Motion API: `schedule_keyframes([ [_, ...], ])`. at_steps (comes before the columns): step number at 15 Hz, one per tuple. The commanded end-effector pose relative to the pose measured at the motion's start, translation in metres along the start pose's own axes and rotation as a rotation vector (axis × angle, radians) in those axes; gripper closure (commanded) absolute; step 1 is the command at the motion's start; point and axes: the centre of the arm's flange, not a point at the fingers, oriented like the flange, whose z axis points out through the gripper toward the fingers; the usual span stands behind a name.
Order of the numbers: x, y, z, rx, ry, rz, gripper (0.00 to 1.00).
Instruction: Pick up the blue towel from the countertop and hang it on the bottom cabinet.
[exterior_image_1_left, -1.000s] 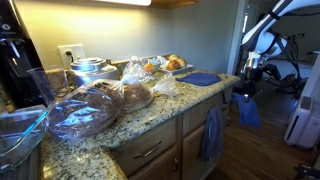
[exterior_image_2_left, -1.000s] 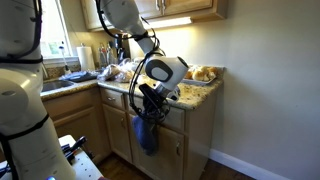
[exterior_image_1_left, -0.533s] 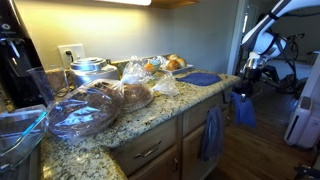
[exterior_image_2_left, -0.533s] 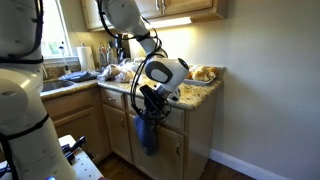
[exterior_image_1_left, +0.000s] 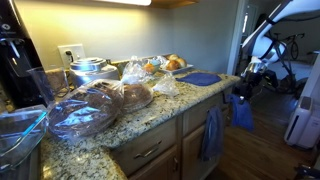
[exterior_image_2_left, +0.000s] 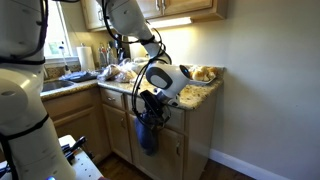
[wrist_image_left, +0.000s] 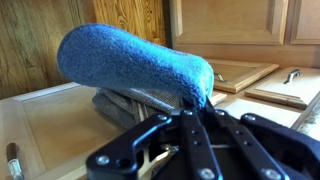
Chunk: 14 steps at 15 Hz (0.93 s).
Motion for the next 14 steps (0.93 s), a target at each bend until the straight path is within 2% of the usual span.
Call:
schedule_keyframes([
  [1, 0.0, 0.013, 0.008, 0.029, 0.038, -0.012, 0.95],
  [14, 0.019, 0.04, 0.022, 0.07, 0.067, 0.01, 0.95],
])
